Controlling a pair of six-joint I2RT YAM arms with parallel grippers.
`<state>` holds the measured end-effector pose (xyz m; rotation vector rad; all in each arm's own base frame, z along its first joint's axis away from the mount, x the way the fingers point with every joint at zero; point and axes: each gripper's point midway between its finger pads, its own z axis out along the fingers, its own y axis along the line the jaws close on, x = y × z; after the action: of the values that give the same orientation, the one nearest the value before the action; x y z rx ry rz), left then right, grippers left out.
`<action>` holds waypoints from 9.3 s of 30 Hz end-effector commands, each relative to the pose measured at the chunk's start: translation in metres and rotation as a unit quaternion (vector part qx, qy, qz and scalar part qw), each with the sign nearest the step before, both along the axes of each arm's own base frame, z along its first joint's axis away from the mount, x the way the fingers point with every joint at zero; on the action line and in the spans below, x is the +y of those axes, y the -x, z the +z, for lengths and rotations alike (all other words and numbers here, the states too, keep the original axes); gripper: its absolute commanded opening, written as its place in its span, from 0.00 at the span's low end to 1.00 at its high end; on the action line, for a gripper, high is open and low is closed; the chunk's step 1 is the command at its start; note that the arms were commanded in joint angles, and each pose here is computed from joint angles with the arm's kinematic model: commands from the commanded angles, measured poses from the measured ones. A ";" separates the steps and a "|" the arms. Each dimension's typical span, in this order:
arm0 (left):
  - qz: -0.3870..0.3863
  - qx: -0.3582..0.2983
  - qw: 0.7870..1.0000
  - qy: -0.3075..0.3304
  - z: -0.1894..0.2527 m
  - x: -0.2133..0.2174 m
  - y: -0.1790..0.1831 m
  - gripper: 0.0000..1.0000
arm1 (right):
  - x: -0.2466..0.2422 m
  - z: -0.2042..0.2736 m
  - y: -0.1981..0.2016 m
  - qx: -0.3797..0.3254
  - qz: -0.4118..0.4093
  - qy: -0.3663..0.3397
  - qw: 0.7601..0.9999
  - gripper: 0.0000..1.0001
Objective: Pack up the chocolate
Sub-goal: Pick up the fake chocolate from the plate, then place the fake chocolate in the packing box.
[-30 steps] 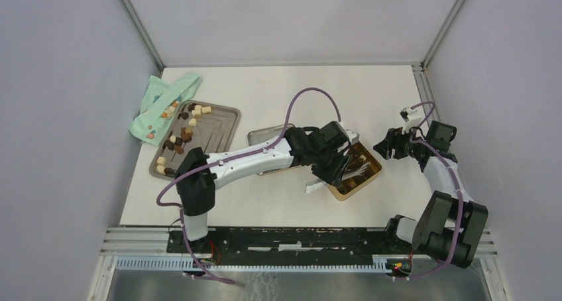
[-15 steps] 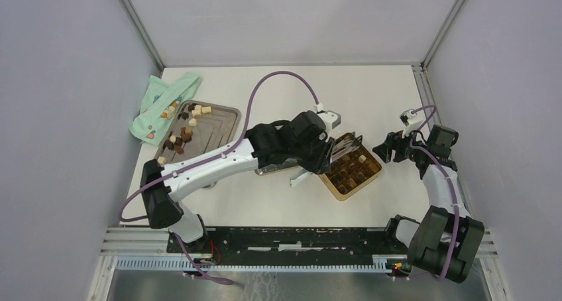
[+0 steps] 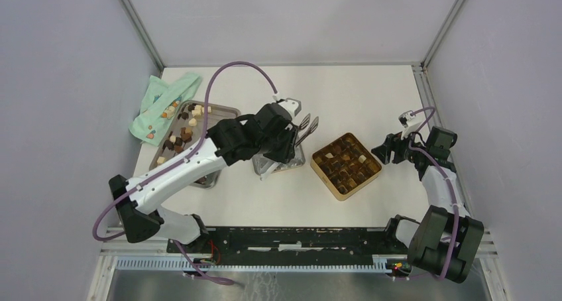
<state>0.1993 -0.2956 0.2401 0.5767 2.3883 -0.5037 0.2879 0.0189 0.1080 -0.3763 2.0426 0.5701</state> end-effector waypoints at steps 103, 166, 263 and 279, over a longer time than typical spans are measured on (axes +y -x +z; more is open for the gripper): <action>0.495 0.140 0.851 -0.105 -0.078 0.331 -0.055 0.48 | 0.017 0.000 -0.002 -0.029 0.085 -0.033 0.995 0.67; 0.525 0.165 0.832 -0.065 -0.109 0.340 -0.040 0.02 | 0.017 -0.005 -0.002 -0.015 0.096 -0.034 0.995 0.67; -0.242 0.070 0.968 0.027 -0.083 -0.169 0.019 0.33 | -0.076 -0.009 0.003 0.022 -0.154 -0.094 0.983 0.67; -0.234 0.056 0.970 0.025 -0.074 -0.167 0.015 0.43 | -0.074 -0.003 0.003 0.016 -0.140 -0.093 0.986 0.68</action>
<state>0.1756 -0.4500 0.1352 1.1063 2.4598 -0.7793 0.2823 -0.0542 0.0934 0.0841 2.0456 0.5987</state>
